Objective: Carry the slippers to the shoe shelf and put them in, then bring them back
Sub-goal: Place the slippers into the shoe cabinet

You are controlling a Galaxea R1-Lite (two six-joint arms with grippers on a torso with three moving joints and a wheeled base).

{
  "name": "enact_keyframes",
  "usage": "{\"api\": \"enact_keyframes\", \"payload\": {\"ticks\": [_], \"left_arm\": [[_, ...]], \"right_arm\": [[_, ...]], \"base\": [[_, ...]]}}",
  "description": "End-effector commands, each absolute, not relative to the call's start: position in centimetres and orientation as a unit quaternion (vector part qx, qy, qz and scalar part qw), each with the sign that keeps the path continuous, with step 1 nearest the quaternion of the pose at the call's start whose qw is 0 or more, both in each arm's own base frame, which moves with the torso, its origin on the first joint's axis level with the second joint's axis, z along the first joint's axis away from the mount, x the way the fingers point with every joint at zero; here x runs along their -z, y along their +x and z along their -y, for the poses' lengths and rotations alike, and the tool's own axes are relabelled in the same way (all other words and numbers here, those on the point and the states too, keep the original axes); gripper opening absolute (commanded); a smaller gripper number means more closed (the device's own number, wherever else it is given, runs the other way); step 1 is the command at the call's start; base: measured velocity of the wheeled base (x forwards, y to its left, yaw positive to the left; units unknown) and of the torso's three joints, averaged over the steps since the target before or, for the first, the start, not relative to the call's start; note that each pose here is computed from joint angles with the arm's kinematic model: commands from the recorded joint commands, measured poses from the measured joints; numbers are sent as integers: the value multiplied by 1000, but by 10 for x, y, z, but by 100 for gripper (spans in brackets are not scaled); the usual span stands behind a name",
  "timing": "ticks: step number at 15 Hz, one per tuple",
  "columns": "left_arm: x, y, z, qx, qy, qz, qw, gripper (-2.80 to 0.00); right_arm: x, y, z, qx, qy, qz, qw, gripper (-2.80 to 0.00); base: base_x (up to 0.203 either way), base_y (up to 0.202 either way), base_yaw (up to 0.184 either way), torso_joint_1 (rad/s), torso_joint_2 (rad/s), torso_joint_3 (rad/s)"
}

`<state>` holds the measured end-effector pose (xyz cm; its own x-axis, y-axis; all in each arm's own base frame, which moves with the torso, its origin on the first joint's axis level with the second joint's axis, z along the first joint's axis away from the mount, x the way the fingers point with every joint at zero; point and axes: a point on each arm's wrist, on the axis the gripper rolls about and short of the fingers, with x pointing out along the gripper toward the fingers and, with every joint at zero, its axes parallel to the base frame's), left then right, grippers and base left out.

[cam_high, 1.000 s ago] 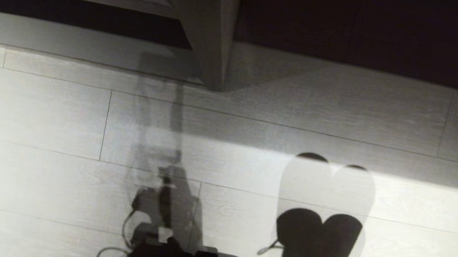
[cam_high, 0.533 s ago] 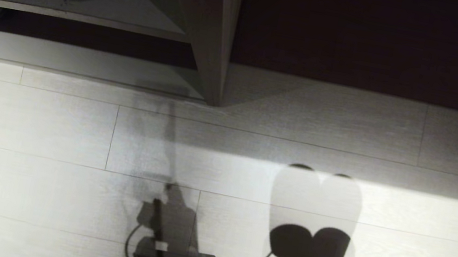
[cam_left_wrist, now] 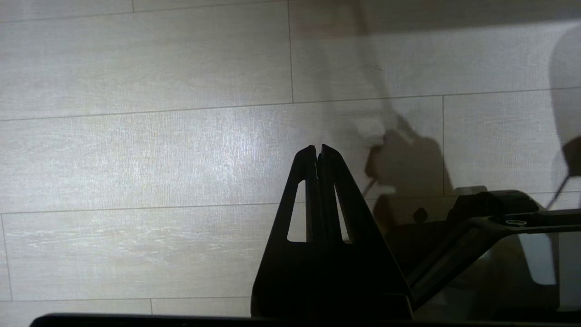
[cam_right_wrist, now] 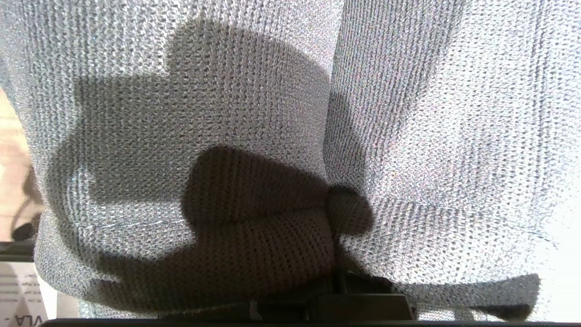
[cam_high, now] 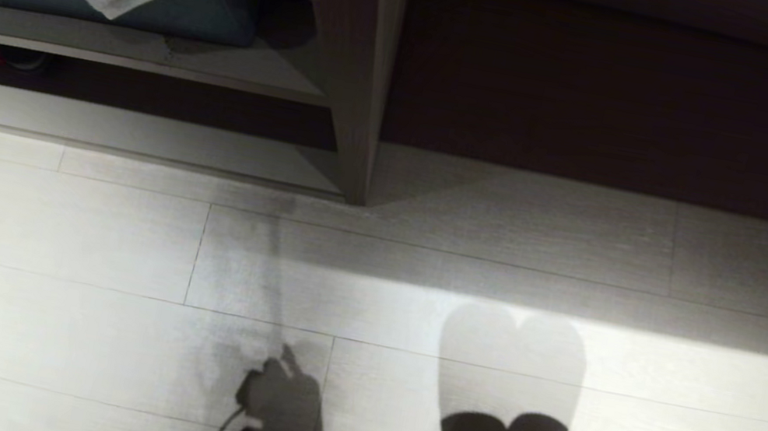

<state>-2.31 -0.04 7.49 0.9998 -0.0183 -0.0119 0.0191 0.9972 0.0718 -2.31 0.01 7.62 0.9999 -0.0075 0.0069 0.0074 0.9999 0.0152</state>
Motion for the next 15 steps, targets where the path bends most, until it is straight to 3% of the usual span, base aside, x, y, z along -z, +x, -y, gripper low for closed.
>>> {"api": "enact_keyframes", "payload": {"ticks": [1,15], "left_arm": [[-75,-23,0,9,36,-7,999,-280],[-75,-23,0,9,37,-7,999,-280]], "right_arm": [[-76,-23,0,4,8,4,1000,-280],[-76,-23,0,4,8,4,1000,-280]], "base": [[0,0,0,3,3,195],[0,0,0,3,2,203]]}}
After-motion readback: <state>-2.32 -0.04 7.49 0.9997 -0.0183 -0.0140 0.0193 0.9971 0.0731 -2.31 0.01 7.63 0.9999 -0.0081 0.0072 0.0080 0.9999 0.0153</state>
